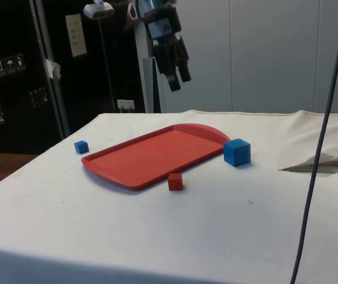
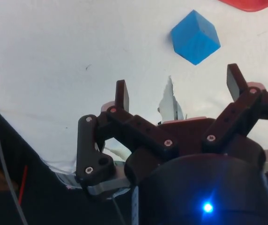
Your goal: Pick up the largest block and place it onto the tray.
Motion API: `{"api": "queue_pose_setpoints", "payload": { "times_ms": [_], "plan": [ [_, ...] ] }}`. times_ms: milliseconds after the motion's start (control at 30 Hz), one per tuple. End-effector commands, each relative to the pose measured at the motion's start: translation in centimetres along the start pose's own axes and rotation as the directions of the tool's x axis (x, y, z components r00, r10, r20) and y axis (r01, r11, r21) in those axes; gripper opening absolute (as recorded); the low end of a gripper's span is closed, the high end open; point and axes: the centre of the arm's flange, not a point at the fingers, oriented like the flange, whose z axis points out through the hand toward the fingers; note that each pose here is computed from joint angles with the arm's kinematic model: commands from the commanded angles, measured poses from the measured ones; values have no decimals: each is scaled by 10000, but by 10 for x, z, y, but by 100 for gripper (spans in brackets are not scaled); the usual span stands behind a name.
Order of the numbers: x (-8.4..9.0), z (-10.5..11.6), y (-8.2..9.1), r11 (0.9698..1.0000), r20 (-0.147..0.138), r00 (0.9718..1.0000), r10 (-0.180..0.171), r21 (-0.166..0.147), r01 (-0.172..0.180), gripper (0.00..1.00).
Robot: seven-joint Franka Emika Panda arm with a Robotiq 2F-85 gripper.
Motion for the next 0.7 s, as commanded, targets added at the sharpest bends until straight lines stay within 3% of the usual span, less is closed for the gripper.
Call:
{"api": "queue_pose_setpoints", "payload": {
  "times_ms": [0,167,200,433,467,500,667],
  "plan": [
    [-4,5,3,10000,-85,10000,-11,-34,11,100],
    [-7,20,5,10000,128,9999,-21,43,21,100],
    [-10,24,9,10000,52,10000,-35,9,35,100],
    [-19,44,17,9998,216,9995,-209,19,208,100],
    [-17,44,15,9998,332,9993,-180,96,177,100],
    [-21,46,17,9997,256,9994,-235,22,234,100],
    [-29,62,22,9989,409,9981,-461,54,460,100]
  ]
}}
